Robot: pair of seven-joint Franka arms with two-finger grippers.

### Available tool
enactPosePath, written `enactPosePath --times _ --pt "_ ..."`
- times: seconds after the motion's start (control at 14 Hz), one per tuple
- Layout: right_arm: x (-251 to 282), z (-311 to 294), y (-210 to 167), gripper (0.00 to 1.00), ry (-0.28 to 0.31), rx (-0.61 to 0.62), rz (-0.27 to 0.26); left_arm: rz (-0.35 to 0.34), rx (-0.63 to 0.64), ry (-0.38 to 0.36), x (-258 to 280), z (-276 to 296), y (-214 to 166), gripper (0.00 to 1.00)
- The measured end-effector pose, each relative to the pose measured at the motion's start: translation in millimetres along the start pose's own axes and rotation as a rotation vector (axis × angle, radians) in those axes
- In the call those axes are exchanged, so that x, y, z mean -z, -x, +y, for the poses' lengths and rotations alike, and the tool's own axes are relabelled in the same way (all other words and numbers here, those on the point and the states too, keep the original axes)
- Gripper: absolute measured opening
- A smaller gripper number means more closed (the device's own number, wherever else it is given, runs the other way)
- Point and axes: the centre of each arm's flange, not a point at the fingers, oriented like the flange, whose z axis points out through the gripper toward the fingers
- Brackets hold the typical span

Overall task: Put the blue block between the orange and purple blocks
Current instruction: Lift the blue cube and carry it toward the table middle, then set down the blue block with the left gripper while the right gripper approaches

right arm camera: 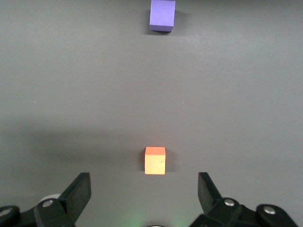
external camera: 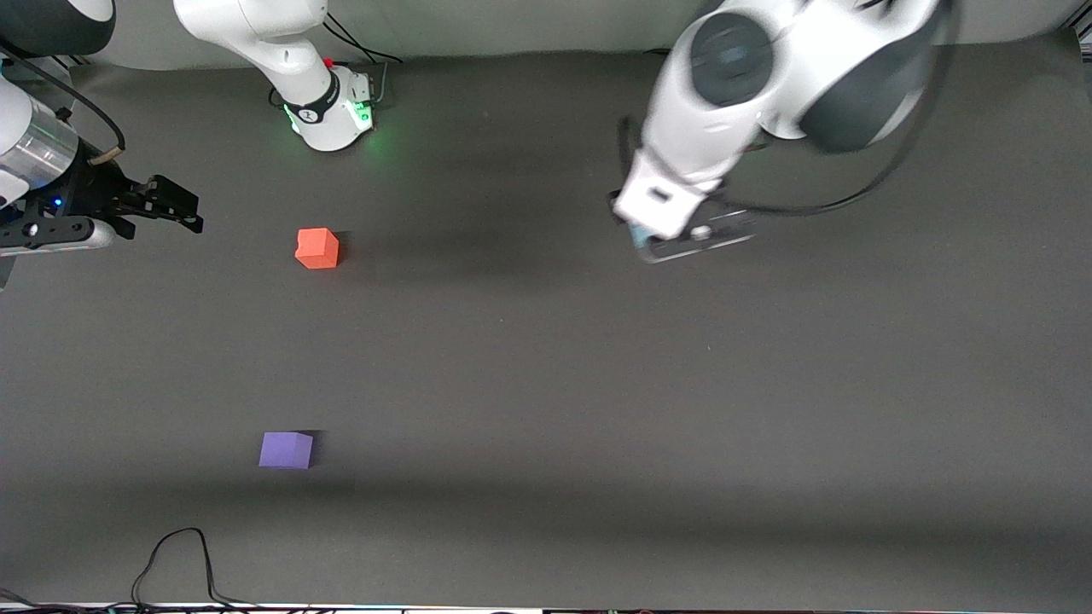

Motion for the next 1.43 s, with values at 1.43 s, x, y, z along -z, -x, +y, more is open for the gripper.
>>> enactPosePath --times 1.43 --pt "-20.2 3.8 -15.6 1.0 0.001 0.002 0.003 0.041 -0.087 0.091 -320.0 146.0 6.0 0.73"
